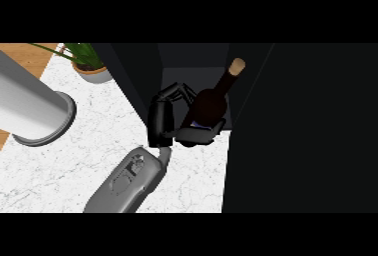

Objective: Pick up the wine, place it into the cabinet and close the cabinet

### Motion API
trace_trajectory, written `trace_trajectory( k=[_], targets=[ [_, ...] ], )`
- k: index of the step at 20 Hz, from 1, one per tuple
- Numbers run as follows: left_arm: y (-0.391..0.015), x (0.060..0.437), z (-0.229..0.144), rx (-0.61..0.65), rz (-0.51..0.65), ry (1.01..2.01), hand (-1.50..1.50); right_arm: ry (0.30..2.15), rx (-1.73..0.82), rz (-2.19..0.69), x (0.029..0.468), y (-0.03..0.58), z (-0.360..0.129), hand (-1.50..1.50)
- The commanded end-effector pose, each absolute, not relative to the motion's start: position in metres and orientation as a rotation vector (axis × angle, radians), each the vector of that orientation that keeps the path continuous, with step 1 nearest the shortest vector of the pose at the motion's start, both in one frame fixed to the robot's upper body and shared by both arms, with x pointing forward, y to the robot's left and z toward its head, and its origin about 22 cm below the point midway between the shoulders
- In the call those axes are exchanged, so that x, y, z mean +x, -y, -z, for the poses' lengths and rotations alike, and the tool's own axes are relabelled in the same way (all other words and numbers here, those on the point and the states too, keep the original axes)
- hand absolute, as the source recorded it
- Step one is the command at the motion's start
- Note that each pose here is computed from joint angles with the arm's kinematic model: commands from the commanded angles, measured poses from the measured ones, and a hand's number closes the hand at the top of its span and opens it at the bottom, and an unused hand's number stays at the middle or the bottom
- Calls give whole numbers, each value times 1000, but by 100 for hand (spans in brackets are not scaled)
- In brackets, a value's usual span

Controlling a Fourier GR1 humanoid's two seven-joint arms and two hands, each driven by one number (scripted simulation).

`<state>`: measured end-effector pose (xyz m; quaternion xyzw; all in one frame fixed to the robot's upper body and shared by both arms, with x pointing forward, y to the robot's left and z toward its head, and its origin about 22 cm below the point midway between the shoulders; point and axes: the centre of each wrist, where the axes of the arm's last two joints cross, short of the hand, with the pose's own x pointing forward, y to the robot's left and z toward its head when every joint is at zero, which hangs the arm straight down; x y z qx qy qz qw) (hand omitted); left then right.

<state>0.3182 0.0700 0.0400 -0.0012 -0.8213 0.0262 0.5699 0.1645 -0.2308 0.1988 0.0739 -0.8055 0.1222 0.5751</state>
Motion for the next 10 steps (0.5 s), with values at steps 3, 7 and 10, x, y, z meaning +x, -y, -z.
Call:
trace_trajectory(
  k=[3,7,10],
  targets=[
    [-92,344,-28,22,-94,1922,150,1932,233,-275,139,235,-210,-150],
    [-94,345,-20,25,-131,1909,150,1921,246,-290,146,238,-205,-150],
    [-84,354,-34,14,-100,1896,150,1933,246,-292,133,231,-209,-150]
  ],
)
